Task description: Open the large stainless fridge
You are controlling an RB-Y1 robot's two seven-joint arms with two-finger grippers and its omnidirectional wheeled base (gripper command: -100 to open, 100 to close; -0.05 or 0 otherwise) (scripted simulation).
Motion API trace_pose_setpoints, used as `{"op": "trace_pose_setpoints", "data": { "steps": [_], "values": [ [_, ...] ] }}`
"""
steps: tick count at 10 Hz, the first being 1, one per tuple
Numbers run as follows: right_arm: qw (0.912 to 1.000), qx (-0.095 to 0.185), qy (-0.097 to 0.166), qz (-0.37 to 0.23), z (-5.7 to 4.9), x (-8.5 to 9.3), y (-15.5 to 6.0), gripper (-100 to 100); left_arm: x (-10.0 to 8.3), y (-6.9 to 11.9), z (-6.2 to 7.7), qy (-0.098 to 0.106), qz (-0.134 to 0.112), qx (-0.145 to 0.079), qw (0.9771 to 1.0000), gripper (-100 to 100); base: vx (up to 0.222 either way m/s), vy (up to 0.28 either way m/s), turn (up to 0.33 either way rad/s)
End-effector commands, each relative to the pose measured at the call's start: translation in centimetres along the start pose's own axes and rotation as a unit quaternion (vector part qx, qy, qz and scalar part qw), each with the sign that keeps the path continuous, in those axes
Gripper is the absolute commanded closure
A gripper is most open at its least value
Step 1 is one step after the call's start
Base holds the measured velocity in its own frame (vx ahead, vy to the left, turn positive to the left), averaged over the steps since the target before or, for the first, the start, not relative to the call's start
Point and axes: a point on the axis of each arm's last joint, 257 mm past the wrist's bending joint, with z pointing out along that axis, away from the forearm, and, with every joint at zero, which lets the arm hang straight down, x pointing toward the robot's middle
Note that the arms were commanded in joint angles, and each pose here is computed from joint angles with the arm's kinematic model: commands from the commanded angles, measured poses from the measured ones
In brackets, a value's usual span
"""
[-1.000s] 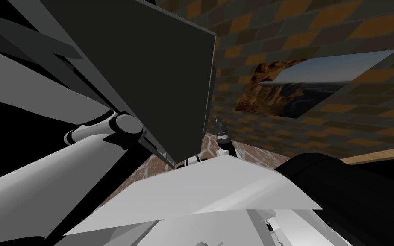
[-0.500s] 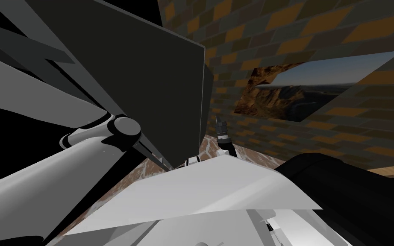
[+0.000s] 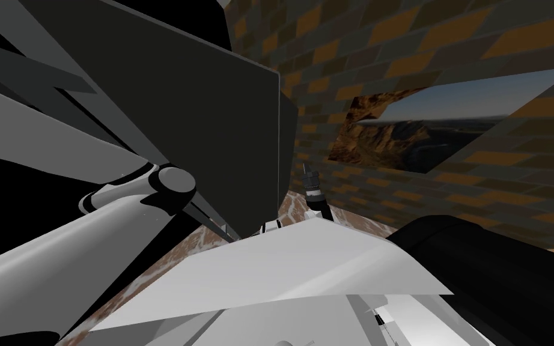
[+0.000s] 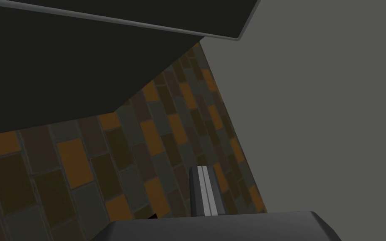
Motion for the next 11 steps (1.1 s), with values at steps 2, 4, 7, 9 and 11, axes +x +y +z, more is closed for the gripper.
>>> {"op": "trace_pose_setpoints", "data": {
  "steps": [2,4,7,9,11],
  "values": [
    [1.0,0.0,0.0,0.0,0.0,0.0,0.0,0,-1.0,2.1,0.5,-0.021,0.016,-0.015,0.9996,-100,0.012,-0.051,0.01],
    [1.0,0.0,0.0,0.0,0.0,0.0,0.0,0,-1.0,2.1,0.5,-0.021,0.016,-0.015,0.9996,-100,-0.016,0.009,-0.009],
    [1.0,0.0,0.0,0.0,0.0,0.0,0.0,0,-1.9,-1.2,0.1,-0.015,-0.018,0.016,0.9996,-100,-0.007,0.108,0.082],
    [1.0,0.0,0.0,0.0,0.0,0.0,0.0,0,-0.9,-1.2,-0.3,-0.007,-0.01,0.015,0.9998,100,0.019,0.013,-0.011],
    [1.0,0.0,0.0,0.0,0.0,0.0,0.0,0,-0.4,-3.0,-0.8,0.003,-0.026,0.034,0.9991,100,-0.035,-0.08,0.036]
  ]
}}
